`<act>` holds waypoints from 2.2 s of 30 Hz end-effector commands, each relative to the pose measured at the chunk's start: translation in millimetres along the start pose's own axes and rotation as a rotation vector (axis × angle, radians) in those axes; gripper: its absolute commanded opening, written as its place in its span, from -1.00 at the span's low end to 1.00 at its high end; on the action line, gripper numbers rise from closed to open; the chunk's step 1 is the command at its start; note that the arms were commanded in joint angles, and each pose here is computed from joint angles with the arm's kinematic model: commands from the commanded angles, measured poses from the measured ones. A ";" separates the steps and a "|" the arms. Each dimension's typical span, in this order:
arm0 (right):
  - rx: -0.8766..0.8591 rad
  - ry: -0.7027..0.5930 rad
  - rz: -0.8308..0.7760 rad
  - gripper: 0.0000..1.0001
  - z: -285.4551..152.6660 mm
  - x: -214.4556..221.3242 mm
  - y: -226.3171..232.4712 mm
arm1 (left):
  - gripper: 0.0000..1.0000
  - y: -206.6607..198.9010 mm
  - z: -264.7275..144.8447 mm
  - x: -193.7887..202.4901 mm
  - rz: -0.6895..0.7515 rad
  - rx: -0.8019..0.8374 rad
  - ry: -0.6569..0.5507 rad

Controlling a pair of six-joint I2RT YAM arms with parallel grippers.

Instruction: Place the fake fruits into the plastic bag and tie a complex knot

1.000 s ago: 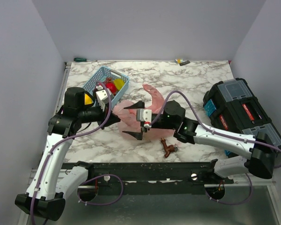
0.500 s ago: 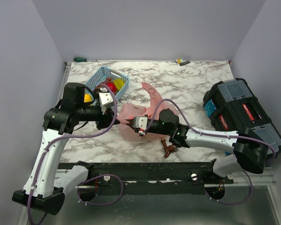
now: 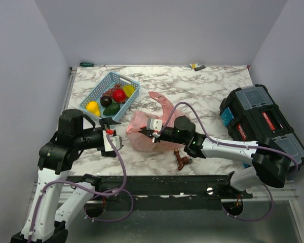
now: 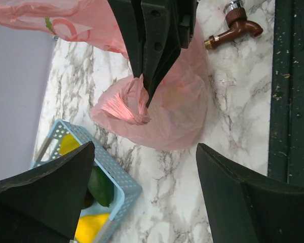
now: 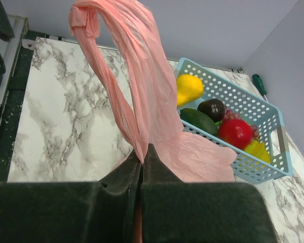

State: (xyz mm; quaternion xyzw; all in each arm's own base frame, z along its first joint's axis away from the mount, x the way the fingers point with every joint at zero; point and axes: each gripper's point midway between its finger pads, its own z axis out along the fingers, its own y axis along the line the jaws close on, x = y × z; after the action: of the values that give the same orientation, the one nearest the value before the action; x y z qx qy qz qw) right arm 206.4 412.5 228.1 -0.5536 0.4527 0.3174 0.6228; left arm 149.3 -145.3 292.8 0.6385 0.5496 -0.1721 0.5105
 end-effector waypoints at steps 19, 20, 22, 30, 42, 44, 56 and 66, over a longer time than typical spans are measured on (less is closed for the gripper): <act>0.001 -0.103 0.106 -0.71 -4.2 -27.0 -4.6 | -1.00 17.1 44.6 -32.8 0.073 0.095 -0.217; 0.012 -0.121 0.109 -0.36 -2.7 -30.3 -6.7 | -1.00 16.4 44.7 -35.5 0.045 0.103 -0.229; 0.037 -0.173 0.122 0.33 1.3 -39.6 -12.9 | -1.00 14.4 45.1 -38.7 0.000 0.123 -0.239; 0.157 -0.254 0.183 0.07 11.0 -24.9 -26.4 | -1.00 20.8 46.7 -52.3 -0.154 0.113 -0.291; 0.095 -0.031 0.171 -0.54 -0.6 92.8 19.6 | -1.00 59.8 42.3 -63.6 -0.302 0.017 -0.334; 0.094 -0.002 0.167 -0.59 -1.6 107.3 20.0 | -1.00 67.9 41.8 -62.9 -0.318 -0.004 -0.337; 0.089 0.110 0.206 -0.64 -7.3 158.0 22.1 | -1.00 93.8 33.6 -63.7 -0.310 -0.083 -0.346; 0.139 0.021 0.216 -0.99 -1.7 124.2 2.1 | 0.27 81.5 35.2 -29.7 -0.367 -0.101 -0.291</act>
State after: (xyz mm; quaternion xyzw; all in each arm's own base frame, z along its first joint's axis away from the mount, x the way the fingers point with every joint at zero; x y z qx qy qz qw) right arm 251.4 406.1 143.1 -0.4582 0.4906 0.3495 0.6537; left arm 229.3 -186.9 318.1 0.4501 0.6319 -0.3457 0.5279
